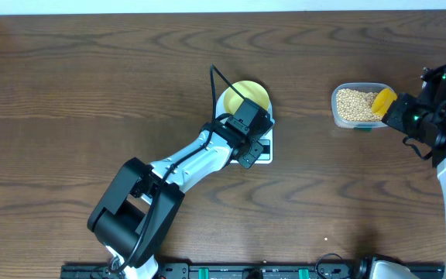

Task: Scoop item into bowl and weigh 50g on scale
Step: 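Press the TARE button on the scale with the left gripper fingertip, then withdraw the left gripper from the scale back toward its side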

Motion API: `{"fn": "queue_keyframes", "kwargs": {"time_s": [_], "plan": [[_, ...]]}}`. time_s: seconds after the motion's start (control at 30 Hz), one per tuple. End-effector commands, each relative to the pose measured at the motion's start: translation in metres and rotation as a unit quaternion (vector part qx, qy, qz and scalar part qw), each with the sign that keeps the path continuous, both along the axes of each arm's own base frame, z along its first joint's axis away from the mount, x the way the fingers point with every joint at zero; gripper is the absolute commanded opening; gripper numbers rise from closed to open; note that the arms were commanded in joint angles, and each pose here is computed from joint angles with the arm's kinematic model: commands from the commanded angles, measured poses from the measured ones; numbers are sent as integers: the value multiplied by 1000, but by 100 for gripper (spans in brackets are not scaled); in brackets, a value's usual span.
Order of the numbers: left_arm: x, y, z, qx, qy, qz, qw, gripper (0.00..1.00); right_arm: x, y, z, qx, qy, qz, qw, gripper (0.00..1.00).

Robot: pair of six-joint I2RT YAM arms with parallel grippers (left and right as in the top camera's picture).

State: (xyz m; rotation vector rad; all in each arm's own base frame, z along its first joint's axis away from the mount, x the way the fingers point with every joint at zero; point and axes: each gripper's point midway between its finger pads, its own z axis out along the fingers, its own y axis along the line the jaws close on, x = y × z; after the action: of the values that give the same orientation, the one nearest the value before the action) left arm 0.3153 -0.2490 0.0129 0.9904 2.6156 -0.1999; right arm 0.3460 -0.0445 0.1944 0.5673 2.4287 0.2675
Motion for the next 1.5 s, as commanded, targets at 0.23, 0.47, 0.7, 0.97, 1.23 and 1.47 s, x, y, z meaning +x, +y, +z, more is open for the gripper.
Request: {"fn": "queue_keyframes", "kwargs": {"time_s": [0.23,0.47,0.7,0.97,1.23,1.47], "plan": [[-23,43,-52,90,49,16,995,7,2,1,5,-8,-4,11,1000,1],[-24,44,-63,96,56,15,994,7,2,1,5,-10,-3,14,1000,1],[-32,49,-72,109,74,16,991,7,1,1,4,-10,-1,14,1000,1],[-32,49,-71,108,74,16,991,7,1,1,4,-10,-1,14,1000,1],[-20,38,-35,68,42,39,996,7,1,1,4,-9,-1,14,1000,1],[-9,29,9,26,-6,49,998,23,2,1,5,-10,-3,14,1000,1]]}}
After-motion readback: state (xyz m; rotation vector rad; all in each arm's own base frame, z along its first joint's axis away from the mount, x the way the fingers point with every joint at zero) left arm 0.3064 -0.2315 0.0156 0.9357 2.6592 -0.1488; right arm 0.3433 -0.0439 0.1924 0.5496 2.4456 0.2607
